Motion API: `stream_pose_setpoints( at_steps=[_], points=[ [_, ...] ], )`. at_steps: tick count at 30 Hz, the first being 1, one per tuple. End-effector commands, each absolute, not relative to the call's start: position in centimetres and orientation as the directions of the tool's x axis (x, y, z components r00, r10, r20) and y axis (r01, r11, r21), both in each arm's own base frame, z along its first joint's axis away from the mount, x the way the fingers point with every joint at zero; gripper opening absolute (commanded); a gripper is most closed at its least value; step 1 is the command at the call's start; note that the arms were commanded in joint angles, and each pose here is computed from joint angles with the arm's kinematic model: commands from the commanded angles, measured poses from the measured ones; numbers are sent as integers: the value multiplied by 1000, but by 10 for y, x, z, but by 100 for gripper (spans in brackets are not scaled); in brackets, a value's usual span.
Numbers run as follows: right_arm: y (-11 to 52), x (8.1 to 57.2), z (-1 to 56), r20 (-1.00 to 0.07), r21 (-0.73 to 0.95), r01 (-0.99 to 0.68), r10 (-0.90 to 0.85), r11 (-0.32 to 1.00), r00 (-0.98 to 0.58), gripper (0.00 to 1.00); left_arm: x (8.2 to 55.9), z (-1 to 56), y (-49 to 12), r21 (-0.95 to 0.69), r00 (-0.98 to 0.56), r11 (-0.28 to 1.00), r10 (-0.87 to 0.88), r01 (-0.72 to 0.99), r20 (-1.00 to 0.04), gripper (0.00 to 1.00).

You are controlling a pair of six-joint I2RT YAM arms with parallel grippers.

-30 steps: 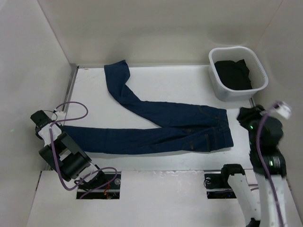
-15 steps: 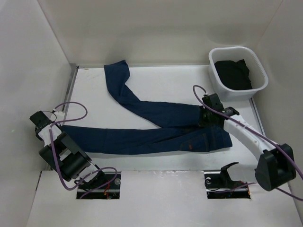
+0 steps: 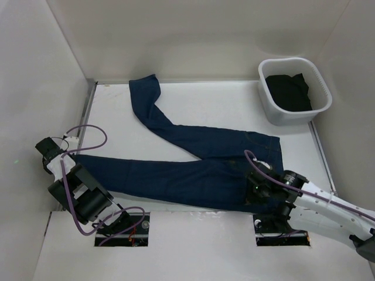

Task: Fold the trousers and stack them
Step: Flatten the trousers out, then fold the trousers

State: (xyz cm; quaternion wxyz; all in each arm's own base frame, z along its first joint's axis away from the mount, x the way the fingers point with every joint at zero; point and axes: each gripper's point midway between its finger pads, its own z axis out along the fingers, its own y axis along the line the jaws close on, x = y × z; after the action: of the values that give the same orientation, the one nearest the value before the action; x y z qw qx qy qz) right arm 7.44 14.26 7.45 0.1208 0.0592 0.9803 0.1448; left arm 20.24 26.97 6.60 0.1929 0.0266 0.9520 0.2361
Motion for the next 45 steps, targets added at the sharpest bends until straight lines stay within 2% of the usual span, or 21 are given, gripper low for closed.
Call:
stream_pose_setpoints(
  at_steps=[1,3,4,8,11,13,14,15,21,23,26,29,32,38,42,45],
  points=[
    [128,63,84,-219,263,199,260,944,-940,14,218,87,284,494,-892,867,163,-74,-421,2],
    [123,81,99,-315,250,193,268,949,-911,15,216,86,282,491,-894,868,161,-74,-418,2],
    [122,96,110,-370,245,201,283,948,-885,18,214,86,281,491,-894,868,162,-71,-417,2],
    [115,178,142,-561,195,259,324,946,-762,25,209,86,277,493,-891,868,178,-57,-416,2],
    [111,238,141,-621,211,297,362,931,-695,25,207,88,274,494,-889,867,181,-57,-420,5],
    [108,269,129,-628,219,330,391,918,-673,32,205,90,272,494,-890,868,181,-55,-418,8],
    [106,279,119,-620,216,348,403,912,-673,32,203,91,272,492,-892,869,179,-55,-415,10],
    [103,289,108,-608,208,369,415,906,-677,32,202,92,272,492,-893,868,175,-59,-415,14],
    [100,334,69,-566,87,372,353,924,-745,30,209,146,285,526,-858,840,168,-133,-485,57],
    [100,346,62,-556,69,367,341,928,-758,30,220,172,283,495,-830,854,155,-160,-536,62],
    [96,367,52,-531,72,382,360,921,-767,29,261,199,245,396,-761,915,206,-72,-615,64],
    [92,393,51,-523,85,369,356,926,-774,27,318,201,184,348,-712,932,311,100,-629,67],
    [89,419,58,-535,85,351,340,933,-774,26,387,195,133,311,-677,936,337,166,-655,67],
    [97,447,91,-623,73,238,231,968,-747,24,536,174,77,102,-634,990,139,95,-760,63],
    [114,434,127,-697,16,124,100,992,-710,26,595,125,62,71,-674,997,65,19,-736,61],
    [115,412,147,-733,-16,107,61,994,-678,28,622,98,59,53,-670,998,24,-23,-742,62]
  ],
)
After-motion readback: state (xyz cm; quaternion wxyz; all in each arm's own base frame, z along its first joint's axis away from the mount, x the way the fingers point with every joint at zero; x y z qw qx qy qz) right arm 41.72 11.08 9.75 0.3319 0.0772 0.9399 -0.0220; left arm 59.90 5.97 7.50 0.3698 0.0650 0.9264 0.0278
